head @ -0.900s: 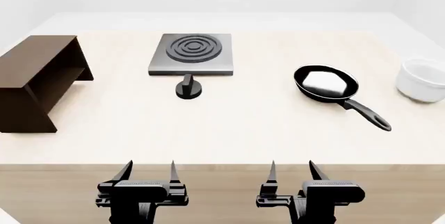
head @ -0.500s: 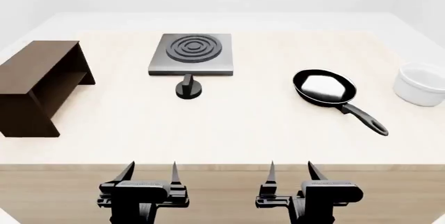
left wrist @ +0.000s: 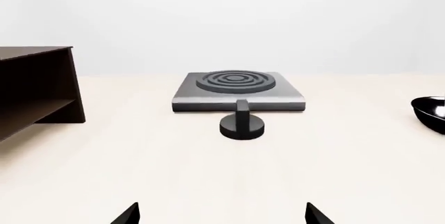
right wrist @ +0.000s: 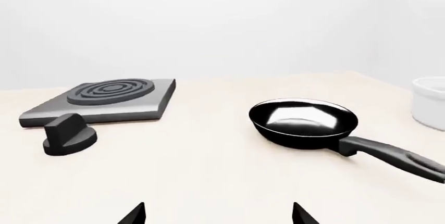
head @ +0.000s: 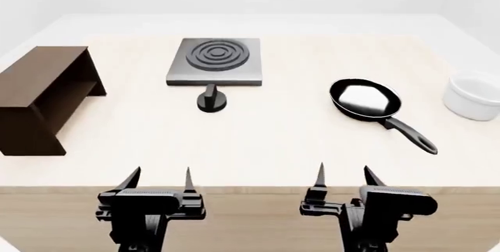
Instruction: Turn on the stove and put the frying pan on it.
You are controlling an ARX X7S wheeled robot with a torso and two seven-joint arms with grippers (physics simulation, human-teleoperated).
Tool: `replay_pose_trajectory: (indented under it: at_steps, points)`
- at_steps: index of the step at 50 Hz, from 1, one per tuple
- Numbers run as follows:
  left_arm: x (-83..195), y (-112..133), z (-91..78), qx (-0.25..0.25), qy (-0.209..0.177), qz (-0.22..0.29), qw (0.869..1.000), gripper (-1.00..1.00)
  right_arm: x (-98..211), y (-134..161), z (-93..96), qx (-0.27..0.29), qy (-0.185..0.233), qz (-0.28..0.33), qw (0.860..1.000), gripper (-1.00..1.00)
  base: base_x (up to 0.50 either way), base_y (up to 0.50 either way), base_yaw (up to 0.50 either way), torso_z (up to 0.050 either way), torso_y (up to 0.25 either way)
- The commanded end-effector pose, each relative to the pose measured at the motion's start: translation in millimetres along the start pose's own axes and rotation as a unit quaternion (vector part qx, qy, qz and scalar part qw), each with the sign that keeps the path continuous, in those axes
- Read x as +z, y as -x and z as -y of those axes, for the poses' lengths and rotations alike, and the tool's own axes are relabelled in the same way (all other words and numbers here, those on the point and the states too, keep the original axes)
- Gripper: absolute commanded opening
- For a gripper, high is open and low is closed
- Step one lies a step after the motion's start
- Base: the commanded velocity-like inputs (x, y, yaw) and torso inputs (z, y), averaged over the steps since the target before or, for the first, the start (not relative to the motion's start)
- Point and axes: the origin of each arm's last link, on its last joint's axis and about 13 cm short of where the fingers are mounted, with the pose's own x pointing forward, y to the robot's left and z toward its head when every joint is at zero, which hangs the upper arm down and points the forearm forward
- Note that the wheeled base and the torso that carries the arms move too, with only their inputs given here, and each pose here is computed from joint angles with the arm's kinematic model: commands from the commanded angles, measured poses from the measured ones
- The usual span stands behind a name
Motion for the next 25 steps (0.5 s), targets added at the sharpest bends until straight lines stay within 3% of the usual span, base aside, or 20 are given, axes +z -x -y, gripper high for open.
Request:
replay_pose_trajectory:
  at_steps: [1,25]
  points:
    - [20.5,1.7,-3.9,0.003,0.001,0.027,1.0,1.0,17.8,5.4,1.9,0.005,-0.023,0.027,0.999,1.0,0.5,0.0,0.0,0.0,0.0]
    - [15.0,2.7,-3.8,0.001,0.006,0.018,1.0,1.0,17.2,6.0,5.4,0.003,-0.027,0.031,0.999,1.0,0.5,0.0,0.0,0.0,0.0]
